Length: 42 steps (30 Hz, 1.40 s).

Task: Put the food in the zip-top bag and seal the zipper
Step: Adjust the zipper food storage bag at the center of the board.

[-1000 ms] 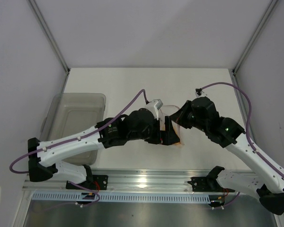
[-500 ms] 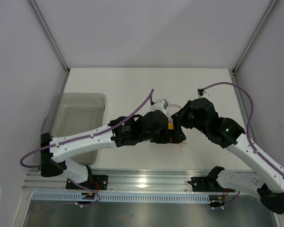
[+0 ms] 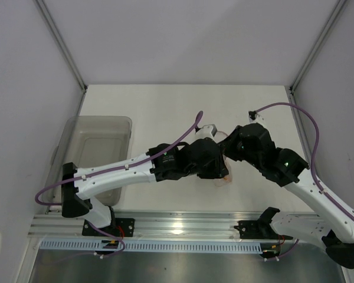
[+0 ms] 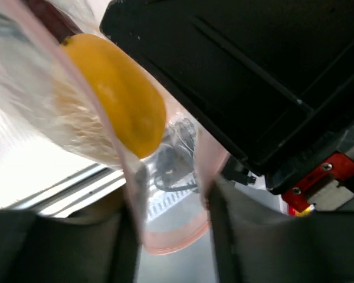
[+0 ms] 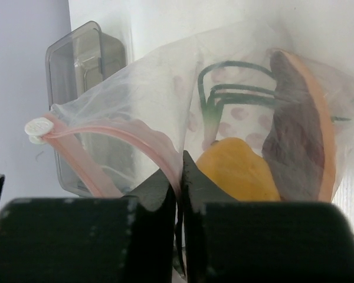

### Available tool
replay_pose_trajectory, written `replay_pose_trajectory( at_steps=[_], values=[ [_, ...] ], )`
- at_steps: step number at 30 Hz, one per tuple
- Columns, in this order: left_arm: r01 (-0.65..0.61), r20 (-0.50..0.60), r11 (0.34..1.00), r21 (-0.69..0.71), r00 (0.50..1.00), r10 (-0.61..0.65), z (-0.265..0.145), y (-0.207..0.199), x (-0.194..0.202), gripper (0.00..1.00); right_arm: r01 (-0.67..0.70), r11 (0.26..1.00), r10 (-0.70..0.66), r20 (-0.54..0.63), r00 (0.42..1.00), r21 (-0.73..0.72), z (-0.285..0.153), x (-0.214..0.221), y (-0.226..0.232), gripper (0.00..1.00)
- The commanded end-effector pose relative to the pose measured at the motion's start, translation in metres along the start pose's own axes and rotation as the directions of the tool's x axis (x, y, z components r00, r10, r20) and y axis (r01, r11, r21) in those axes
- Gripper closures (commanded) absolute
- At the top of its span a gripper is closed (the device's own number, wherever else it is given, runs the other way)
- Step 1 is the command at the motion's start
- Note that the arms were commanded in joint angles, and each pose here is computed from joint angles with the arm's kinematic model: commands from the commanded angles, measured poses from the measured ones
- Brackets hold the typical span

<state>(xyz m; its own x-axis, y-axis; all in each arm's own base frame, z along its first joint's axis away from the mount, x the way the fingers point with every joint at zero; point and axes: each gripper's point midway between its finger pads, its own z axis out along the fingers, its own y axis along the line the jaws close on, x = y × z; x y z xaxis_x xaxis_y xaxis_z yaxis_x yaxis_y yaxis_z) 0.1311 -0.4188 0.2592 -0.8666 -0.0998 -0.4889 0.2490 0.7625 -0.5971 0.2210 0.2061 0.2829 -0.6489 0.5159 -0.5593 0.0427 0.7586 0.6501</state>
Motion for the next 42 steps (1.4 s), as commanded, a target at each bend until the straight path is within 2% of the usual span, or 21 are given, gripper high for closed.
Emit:
replay_pose_trajectory(
  at_steps=[1,2,3,4,5,6,7,9,13,17,20,23,27,32,36,40,42],
  values=[
    [-0.012,0.02,1.0,0.022,1.0,0.012,-0.007,-0.009,-0.007,0.58,0.005,0.997,0.0,0.061,0.998,-0.079,-0.016,-0.019,0.02,0.91],
    [-0.014,0.017,1.0,0.016,1.0,0.014,-0.007,-0.007,-0.006,0.71,0.018,0.996,-0.013,0.06,0.998,-0.083,-0.017,-0.019,0.021,0.86],
    [-0.018,0.014,1.0,0.017,1.0,0.018,-0.008,-0.007,-0.005,0.76,0.026,0.995,-0.022,0.051,0.998,-0.093,-0.017,-0.017,0.023,0.76],
    [-0.023,0.013,1.0,0.011,1.0,0.023,-0.006,-0.005,-0.005,0.81,0.034,0.995,-0.03,0.051,0.998,-0.097,-0.016,-0.017,0.023,0.72],
    [-0.027,0.011,1.0,0.01,1.0,0.027,-0.008,-0.004,-0.004,0.91,0.052,0.993,-0.046,0.051,0.998,-0.104,-0.018,-0.018,0.025,0.67],
    [-0.034,0.009,0.999,-0.004,0.999,0.034,-0.01,-0.001,-0.005,0.97,0.063,0.992,-0.059,0.043,0.997,-0.105,-0.018,-0.016,0.025,0.59],
    [-0.043,0.006,0.999,-0.013,0.999,0.043,-0.01,0.002,-0.004,1.0,0.073,0.992,-0.069,0.046,0.997,-0.102,-0.018,-0.018,0.025,0.55],
    [-0.069,0.004,0.997,-0.019,0.998,0.069,-0.013,0.006,-0.003,1.0,0.114,0.989,-0.109,0.054,0.993,-0.097,-0.021,-0.021,0.024,0.47],
    [-0.154,0.0,0.988,0.01,0.988,0.154,-0.021,0.006,-0.003,1.0,0.213,0.971,-0.204,0.09,0.975,-0.111,-0.035,-0.034,0.028,0.37],
    [-0.277,-0.014,0.959,0.059,0.96,0.279,-0.031,-0.001,-0.005,1.0,0.297,0.949,-0.283,0.134,0.95,-0.108,-0.052,-0.051,0.027,0.32],
    [-0.395,-0.024,0.909,0.134,0.916,0.401,-0.037,-0.006,0.0,0.99,0.346,0.933,-0.329,0.148,0.933,-0.104,-0.061,-0.06,0.025,0.32],
    [-0.45,-0.027,0.869,0.205,0.885,0.464,-0.05,-0.01,0.005,0.99,0.386,0.917,-0.371,0.141,0.918,-0.103,-0.066,-0.063,0.025,0.32],
    [-0.551,-0.022,0.772,0.319,0.81,0.587,-0.065,-0.014,0.016,0.99,0.438,0.888,-0.423,0.124,0.898,-0.139,-0.069,-0.058,0.026,0.33],
    [-0.59,-0.018,0.718,0.369,0.768,0.64,-0.083,-0.005,0.023,1.0,0.465,0.878,-0.453,0.116,0.884,-0.116,-0.072,-0.055,0.014,0.33],
    [-0.613,-0.026,0.67,0.419,0.73,0.683,-0.101,0.002,0.031,1.0,0.497,0.853,-0.488,0.094,0.868,-0.16,-0.074,-0.044,0.011,0.34],
    [-0.619,-0.033,0.631,0.467,0.701,0.712,-0.123,0.008,0.037,1.0,0.503,0.821,-0.504,0.072,0.861,-0.271,-0.081,-0.026,0.018,0.36],
    [-0.621,-0.017,0.595,0.51,0.685,0.728,-0.137,0.007,0.04,1.0,0.511,0.77,-0.532,0.058,0.845,-0.382,-0.086,-0.011,0.03,0.37]
  ],
)
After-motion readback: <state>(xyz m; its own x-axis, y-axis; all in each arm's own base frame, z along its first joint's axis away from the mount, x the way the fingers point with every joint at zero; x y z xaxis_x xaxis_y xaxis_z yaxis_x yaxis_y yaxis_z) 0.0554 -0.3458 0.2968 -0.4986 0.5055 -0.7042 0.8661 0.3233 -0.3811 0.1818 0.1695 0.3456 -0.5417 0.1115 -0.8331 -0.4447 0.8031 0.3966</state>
